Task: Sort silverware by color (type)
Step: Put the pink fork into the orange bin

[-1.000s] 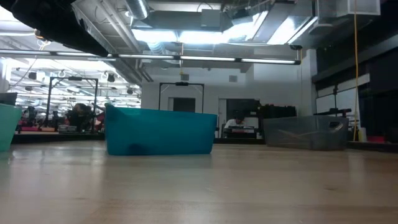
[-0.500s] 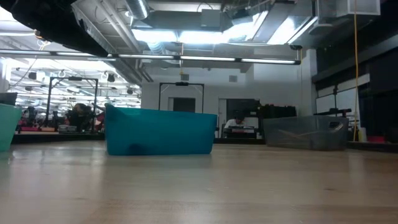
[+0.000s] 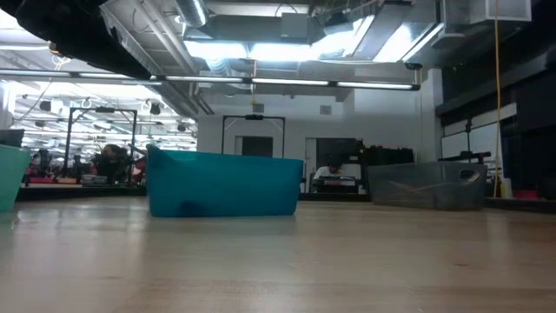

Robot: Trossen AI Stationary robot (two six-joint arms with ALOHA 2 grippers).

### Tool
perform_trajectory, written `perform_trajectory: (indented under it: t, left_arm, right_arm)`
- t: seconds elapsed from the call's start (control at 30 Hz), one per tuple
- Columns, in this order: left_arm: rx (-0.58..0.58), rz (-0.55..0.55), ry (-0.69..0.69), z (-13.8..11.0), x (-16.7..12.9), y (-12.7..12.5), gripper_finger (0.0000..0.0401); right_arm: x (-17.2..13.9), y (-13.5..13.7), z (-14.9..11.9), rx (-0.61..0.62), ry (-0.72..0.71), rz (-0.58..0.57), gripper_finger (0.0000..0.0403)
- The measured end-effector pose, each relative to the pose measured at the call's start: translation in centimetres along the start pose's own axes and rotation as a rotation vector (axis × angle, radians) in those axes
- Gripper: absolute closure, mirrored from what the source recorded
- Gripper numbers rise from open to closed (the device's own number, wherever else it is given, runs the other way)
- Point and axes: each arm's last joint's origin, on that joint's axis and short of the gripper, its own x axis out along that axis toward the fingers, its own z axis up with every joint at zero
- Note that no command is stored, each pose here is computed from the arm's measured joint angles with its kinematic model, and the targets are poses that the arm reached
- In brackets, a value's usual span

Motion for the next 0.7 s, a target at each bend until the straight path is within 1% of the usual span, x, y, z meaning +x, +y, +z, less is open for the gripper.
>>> perform_trajectory:
  t: [0.13, 0.27, 0.37, 0.7]
  left_arm:
    - [-0.021, 0.000, 0.000, 0.0, 0.0, 0.0, 0.0316]
    - [-0.056, 0.000, 0.000, 0.0, 0.0, 0.0, 0.0316]
    - [-0.060, 0.000, 0.000, 0.0, 0.0, 0.0, 0.0316]
    - [-0.062, 0.000, 0.000, 0.0, 0.0, 0.0, 0.0316]
  right_arm:
    - [0.9, 0.0, -0.1, -0.051, -0.033, 0.014, 0.0388]
    - [1.3, -0.1, -0.3, -0.092, -0.029, 0.012, 0.0388]
    - [1.5, -0.1, -0.4, -0.094, -0.023, 0.011, 0.0388]
    - [1.6, 0.0, -0.5, -0.096, -0.009, 0.063, 0.0388]
